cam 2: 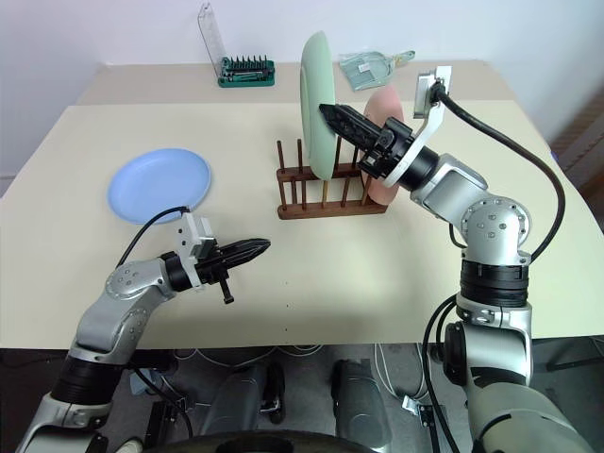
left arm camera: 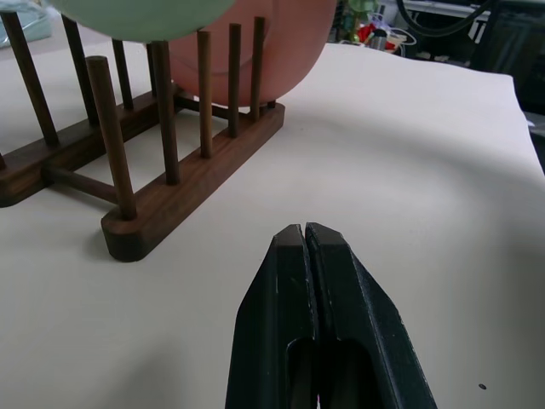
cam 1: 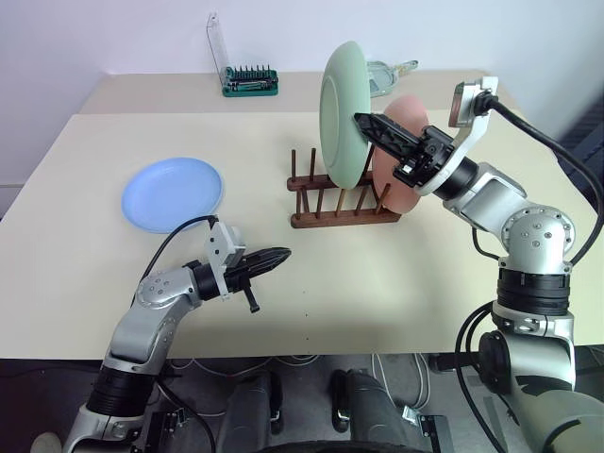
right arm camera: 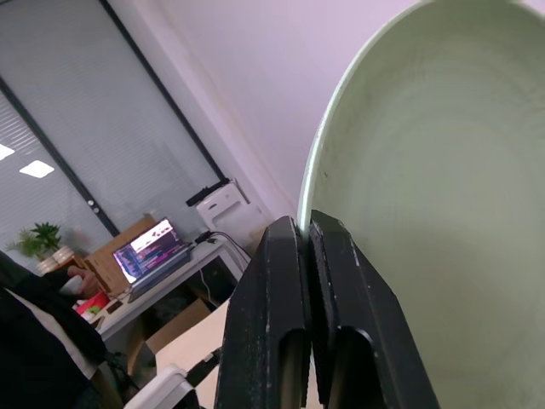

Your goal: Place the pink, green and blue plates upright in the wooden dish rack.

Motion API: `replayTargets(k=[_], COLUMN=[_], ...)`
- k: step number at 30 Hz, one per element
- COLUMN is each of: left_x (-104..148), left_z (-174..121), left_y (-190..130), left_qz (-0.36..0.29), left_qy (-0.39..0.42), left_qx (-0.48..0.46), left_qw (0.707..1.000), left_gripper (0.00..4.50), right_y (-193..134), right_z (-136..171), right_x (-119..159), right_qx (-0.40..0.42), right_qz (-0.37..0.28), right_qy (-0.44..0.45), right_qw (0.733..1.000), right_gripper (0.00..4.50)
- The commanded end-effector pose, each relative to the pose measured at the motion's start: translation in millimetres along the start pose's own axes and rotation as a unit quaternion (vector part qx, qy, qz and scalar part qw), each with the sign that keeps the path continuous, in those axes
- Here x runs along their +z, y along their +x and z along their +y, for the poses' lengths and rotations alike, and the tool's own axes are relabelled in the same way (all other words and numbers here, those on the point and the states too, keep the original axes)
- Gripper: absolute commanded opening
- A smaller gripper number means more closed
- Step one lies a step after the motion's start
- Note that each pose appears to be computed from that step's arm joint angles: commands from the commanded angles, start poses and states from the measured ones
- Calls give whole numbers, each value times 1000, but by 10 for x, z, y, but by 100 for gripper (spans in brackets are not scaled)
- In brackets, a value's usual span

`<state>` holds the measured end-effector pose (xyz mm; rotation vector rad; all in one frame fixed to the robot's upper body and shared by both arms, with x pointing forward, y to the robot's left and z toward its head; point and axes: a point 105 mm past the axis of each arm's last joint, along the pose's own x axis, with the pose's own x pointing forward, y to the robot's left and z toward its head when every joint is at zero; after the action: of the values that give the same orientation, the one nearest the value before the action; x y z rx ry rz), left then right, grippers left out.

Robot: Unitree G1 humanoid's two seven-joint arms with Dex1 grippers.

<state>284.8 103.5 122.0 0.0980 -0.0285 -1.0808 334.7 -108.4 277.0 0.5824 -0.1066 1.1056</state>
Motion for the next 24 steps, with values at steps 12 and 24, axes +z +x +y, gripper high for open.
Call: replayTargets(k=[12,24], left_x=[179,183], left_z=[-23,-11], left_y=[48,70], left_qz=[-21,-24], left_qy=[22,23], left_qx=[-7,-5], left_qw=[1000,999], left_gripper=[0,0], right_y=[-52,-122], right_z=[37,-153], right_x=[312,76], right_qx=[7,-24], right_qz=[-40,-24], right_qy=[-35,6], right_qw=[999,999], right_gripper=[2,2])
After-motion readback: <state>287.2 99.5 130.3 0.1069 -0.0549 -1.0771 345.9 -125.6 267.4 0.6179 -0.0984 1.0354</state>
